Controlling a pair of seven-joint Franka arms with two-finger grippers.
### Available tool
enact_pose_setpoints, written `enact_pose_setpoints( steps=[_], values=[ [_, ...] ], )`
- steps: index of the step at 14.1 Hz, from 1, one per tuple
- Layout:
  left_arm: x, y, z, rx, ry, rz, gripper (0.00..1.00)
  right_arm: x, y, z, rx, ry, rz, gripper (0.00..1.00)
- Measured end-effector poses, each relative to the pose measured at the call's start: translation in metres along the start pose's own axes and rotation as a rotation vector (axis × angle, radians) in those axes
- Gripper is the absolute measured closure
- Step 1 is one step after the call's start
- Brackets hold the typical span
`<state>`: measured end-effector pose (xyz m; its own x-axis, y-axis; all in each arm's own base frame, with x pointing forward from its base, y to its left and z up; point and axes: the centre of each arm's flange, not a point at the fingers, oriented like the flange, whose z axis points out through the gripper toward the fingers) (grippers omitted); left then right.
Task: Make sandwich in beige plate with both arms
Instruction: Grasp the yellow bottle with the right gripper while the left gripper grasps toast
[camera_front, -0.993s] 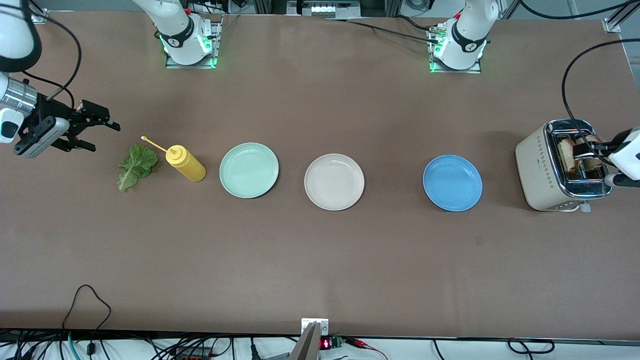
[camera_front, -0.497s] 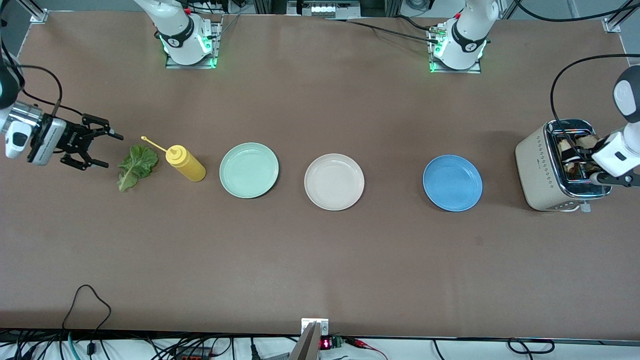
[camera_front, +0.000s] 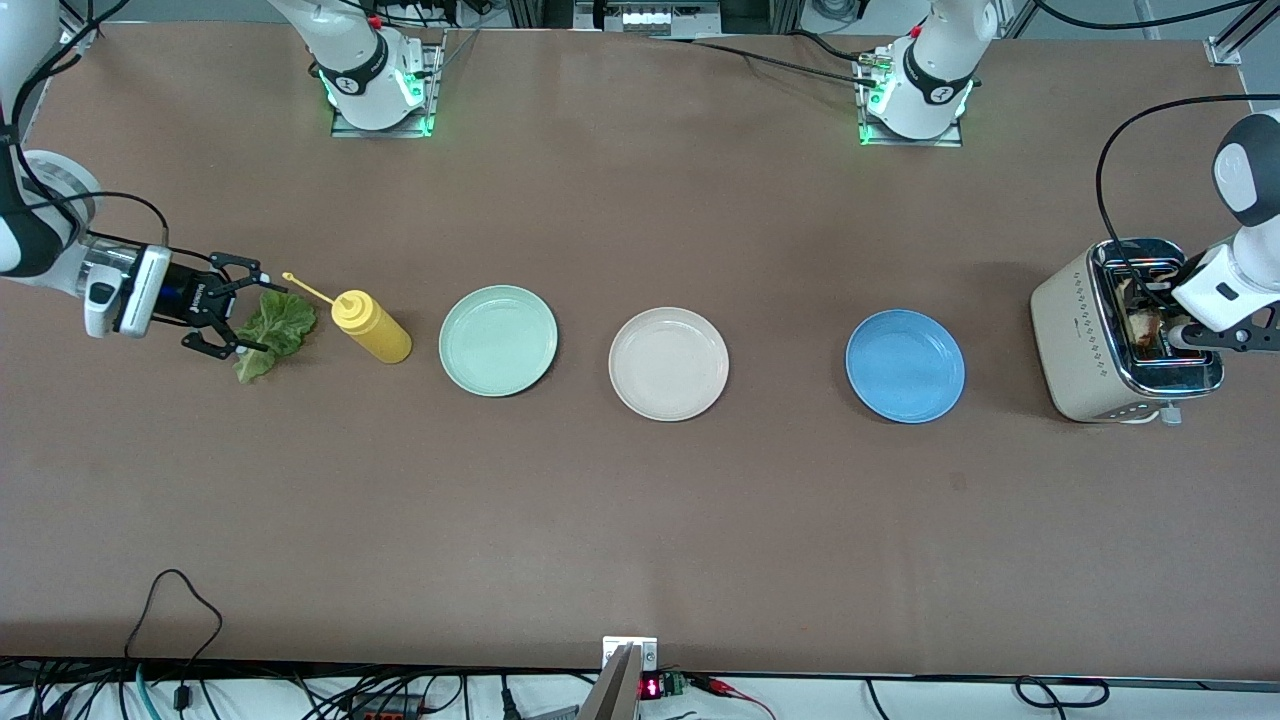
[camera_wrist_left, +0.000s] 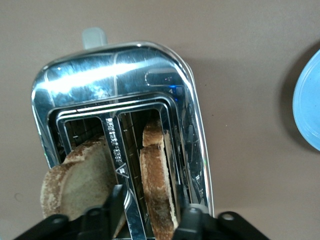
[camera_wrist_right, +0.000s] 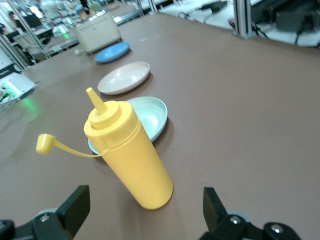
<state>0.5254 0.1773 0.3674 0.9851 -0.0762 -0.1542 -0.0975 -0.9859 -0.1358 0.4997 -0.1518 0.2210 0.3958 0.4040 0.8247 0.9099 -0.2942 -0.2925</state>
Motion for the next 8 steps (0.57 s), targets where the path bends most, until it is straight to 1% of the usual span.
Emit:
enact_pose_setpoints(
  steps=[1,2,3,4,5,8],
  values=[
    [-0.001,0.001,0.001,-0.002,-0.007,0.001,0.67,-0.006,0.0,0.007,0.014,0.034,-0.026,0.0],
    [-0.002,0.001,0.002,-0.004,-0.014,0.001,0.77,-0.013,0.0,0.015,0.028,0.069,-0.046,0.0],
    [-0.002,0.001,0.003,-0.006,-0.02,0.001,0.77,-0.02,0.0,0.023,0.039,0.106,-0.06,0.0],
    [-0.003,0.002,0.002,-0.007,-0.023,0.002,0.81,-0.028,0.001,0.032,0.044,0.14,-0.071,0.0],
    [-0.003,0.003,0.001,-0.007,-0.027,0.003,0.9,-0.038,0.001,0.039,0.046,0.166,-0.08,0.0],
    [-0.005,0.0,-0.017,-0.009,-0.049,-0.002,0.91,-0.06,0.002,0.056,0.049,0.211,-0.111,0.0]
  ],
)
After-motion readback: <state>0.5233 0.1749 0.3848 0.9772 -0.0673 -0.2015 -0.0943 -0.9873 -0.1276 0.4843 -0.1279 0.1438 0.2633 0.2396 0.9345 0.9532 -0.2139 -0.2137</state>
